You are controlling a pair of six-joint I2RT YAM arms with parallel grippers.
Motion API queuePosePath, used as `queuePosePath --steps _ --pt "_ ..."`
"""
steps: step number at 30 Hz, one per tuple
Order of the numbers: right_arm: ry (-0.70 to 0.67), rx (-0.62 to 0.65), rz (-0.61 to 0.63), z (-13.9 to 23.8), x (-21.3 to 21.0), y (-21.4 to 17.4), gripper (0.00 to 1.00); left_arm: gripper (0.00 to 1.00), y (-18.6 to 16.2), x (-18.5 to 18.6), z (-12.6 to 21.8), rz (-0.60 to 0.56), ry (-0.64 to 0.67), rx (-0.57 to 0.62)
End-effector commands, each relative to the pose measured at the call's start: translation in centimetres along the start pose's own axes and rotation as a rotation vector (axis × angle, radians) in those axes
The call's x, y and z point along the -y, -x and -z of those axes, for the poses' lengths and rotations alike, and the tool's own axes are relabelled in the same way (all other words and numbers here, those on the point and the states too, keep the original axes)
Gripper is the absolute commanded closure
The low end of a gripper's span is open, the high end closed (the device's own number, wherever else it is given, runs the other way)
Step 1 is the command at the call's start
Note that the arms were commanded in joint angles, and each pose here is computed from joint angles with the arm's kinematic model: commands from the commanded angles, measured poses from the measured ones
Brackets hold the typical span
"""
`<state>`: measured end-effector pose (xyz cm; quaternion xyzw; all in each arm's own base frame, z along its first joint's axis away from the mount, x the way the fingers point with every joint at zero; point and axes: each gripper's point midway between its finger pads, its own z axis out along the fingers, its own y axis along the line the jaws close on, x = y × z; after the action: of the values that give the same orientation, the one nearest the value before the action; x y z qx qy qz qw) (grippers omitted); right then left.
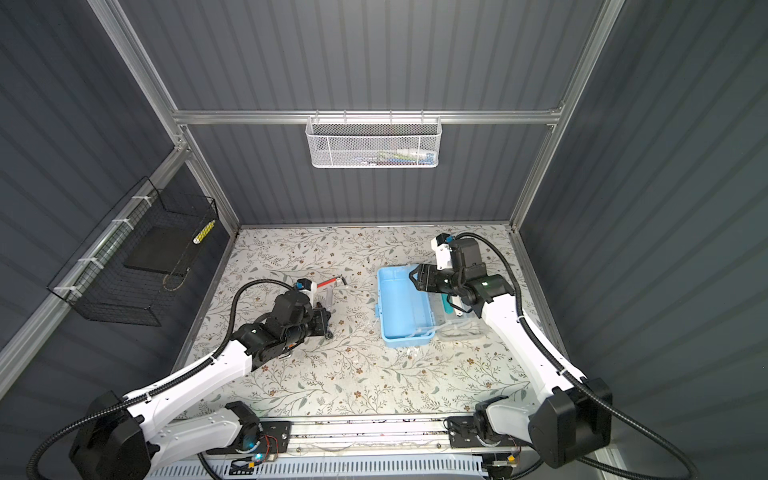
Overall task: Pack the tool kit
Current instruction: 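Carry the second clear screwdriver toward the right gripper while right moves to meet it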
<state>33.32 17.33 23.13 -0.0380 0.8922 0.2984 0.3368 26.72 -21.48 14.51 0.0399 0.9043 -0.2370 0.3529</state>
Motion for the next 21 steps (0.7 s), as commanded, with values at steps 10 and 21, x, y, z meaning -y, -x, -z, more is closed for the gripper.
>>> queuePosePath --steps 10,21 --pt "0.211 -0.017 -0.048 -2.4 -4.9 -1.9 0.39 1.00 1.9 10.9 -2.4 -0.084 -0.261 0.037" --pt "0.231 -0.067 -0.045 -4.1 -5.4 -3.4 0.46 1.00 2.1 15.8 -3.8 -0.089 -0.378 0.048"
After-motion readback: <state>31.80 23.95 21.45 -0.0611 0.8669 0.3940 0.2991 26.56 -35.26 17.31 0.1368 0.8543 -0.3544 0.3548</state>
